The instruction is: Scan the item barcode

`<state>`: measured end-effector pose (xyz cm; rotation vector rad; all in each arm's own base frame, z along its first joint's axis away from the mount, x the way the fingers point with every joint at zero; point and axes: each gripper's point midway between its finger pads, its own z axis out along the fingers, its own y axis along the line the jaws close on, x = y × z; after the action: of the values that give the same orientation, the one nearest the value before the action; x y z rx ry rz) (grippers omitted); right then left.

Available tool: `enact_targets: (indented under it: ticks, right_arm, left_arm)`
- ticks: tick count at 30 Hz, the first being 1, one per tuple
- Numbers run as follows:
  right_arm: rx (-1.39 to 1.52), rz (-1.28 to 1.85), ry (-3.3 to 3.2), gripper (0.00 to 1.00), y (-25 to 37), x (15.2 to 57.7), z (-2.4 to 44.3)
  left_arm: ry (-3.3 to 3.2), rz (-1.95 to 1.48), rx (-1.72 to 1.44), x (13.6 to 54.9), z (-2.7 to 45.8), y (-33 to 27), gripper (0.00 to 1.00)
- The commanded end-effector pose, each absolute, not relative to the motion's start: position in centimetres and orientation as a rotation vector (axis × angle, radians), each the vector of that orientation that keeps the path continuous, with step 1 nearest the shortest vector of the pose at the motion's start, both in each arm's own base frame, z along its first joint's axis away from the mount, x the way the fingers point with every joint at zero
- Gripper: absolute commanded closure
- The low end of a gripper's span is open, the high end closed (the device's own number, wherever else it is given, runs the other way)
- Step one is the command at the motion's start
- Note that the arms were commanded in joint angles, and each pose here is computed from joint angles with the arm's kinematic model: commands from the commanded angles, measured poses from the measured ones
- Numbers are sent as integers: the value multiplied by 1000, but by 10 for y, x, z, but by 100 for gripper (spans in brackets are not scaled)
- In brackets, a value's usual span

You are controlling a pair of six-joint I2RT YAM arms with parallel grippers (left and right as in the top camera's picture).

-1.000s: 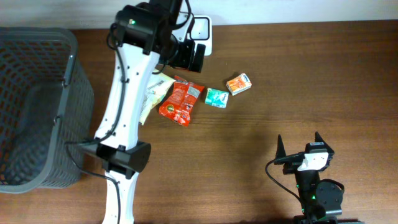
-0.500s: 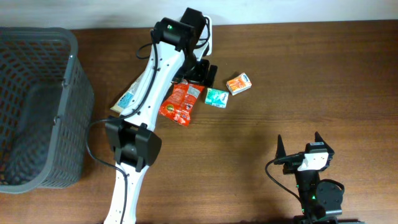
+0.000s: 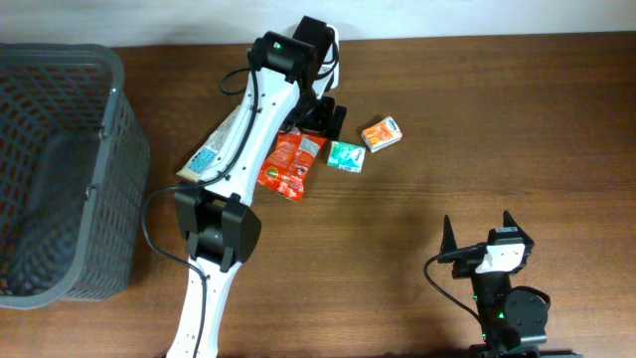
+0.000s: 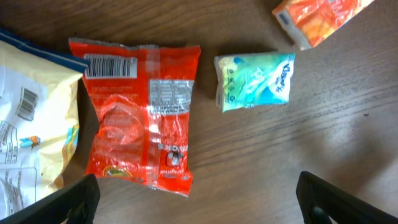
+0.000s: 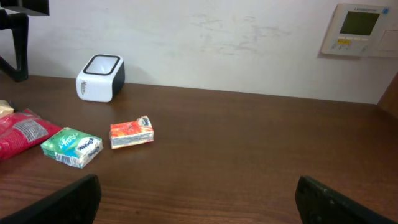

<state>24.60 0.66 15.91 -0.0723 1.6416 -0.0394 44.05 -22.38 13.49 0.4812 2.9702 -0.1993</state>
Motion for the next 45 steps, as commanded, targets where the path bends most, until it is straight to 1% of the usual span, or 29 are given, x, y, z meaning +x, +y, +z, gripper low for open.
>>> enact_targets:
  ticks: [1,8,9,10,11,12,13,16,19,21,24,26,27,28,29,31,33,34,35,36,38,40,42,43,45]
  right_arm:
    - [-75,-43,1647,2,7,246,156]
    - [-75,-43,1637,2,7,246,158]
    - [-96,26,1575,2,17,246,173]
    - [-139,166,1531,2,37,243,184]
    - [-218,347,1517,2,64,235,187]
    - [-334,469,1448,2,88,223,201]
    - [-382,496,1402,2,96,217,210]
    - [-408,519,1403,1,100,215,209]
    - [-420,495,1313,2,99,209,242]
    - [-416,503,1376,1,99,212,251]
    - [-438,523,1592,2,103,228,254]
    - [-475,602,1724,1,112,240,260]
    - [-509,674,1761,2,121,245,268]
    - [-593,816,1761,2,139,248,280]
    - [-669,955,1753,2,153,245,285]
    - [-734,1123,1757,2,166,242,280]
    - [-754,1266,1788,2,173,242,266]
    - [-748,1290,1802,2,174,247,260]
    - [-683,1307,1851,2,173,259,253]
    - [-562,1283,1933,2,169,274,245]
    - [-440,1208,2021,2,160,288,238]
    - [-261,1033,2210,2,139,298,234]
    - [-163,824,2345,2,119,303,243]
    - [-169,785,2345,2,120,305,251]
    - [-279,829,2247,2,143,310,273]
  left_arm:
    - [2982,-188,479,440,130,-223,1]
    - [2975,-193,484,441,131,-225,1]
    - [2975,-193,484,441,131,-225,1]
    - [2975,-193,484,441,131,-225,1]
    - [2975,-193,484,441,131,-225,1]
    - [2975,-193,484,441,131,-225,1]
    - [2975,-193,485,441,131,-226,1]
    - [2975,-193,485,441,131,-226,1]
    - [2975,-193,485,441,131,-226,1]
    - [2975,-193,485,441,131,-226,1]
    - [2974,-193,485,441,131,-226,1]
    - [2963,-199,484,443,131,-227,1]
    - [2921,-216,481,453,133,-232,1]
    - [2941,-159,476,448,135,-223,1]
    - [2921,-165,453,452,146,-217,1]
    - [2878,-155,314,462,175,-192,1]
    - [2775,-161,96,476,225,-144,1]
    - [2722,-166,25,480,247,-120,1]
    - [2646,-155,-91,481,279,-76,1]
    - [2611,-142,-163,478,294,-49,1]
    - [2570,-142,-328,469,310,-3,1]
    - [2539,-213,-423,467,316,30,1]
    - [2490,-213,-480,471,321,57,1]
    - [2474,-202,-467,473,325,63,1]
    - [2417,-186,-472,481,333,75,1]
